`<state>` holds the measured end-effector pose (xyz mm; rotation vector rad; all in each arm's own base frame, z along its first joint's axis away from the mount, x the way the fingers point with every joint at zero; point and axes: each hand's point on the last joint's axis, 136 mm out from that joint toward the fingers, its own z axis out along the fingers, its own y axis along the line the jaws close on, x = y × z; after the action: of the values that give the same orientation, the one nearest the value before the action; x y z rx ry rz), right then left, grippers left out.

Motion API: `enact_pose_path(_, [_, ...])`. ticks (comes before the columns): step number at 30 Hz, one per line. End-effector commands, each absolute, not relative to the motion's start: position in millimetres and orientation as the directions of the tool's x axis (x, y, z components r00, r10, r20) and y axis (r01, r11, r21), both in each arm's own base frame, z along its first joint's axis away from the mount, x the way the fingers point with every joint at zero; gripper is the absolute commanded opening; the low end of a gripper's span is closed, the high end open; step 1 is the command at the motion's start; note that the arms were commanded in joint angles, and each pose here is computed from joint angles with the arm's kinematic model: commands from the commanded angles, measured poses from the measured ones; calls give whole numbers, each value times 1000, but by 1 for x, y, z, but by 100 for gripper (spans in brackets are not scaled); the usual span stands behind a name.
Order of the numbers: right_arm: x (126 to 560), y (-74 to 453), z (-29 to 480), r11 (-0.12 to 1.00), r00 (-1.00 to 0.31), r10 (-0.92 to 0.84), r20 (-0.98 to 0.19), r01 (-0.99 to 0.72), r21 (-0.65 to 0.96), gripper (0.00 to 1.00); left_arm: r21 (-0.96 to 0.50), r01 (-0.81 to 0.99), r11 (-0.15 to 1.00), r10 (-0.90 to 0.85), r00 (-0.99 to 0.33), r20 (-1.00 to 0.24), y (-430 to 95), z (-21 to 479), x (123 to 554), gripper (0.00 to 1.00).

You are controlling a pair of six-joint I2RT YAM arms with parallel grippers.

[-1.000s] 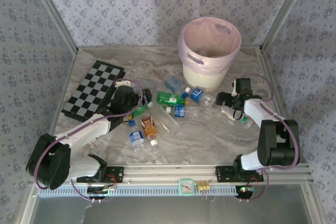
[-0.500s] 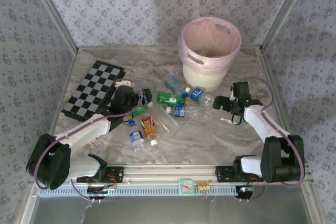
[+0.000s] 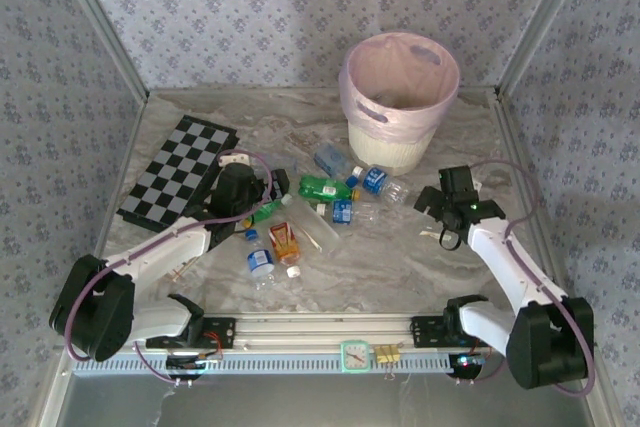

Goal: Put the plastic bottles in the bin

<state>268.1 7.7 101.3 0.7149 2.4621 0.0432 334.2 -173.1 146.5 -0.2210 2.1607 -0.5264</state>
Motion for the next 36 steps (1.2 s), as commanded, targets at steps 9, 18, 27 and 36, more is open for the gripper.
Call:
enact_pose_path(9, [252,-8,75,572,-455,806,-379,762,302,100,-453,49,890,-347,-573,-743,-174,158,335,100])
enact_pose_path(18, [269,-3,55,454,-374,888,-269,812,368,100,-429,28,903,-344,-552,-760,-163,159,330,100])
enact_pose_path(27, [281,3,31,446,-389,894,-221,817,366,100,-414,14,910,-341,-543,-767,-155,157,326,100])
enact_pose_path(36, [278,1,16,456,-395,887,-239,827,328,93,-411,-2,912,-350,-527,-774,-146,158,322,100])
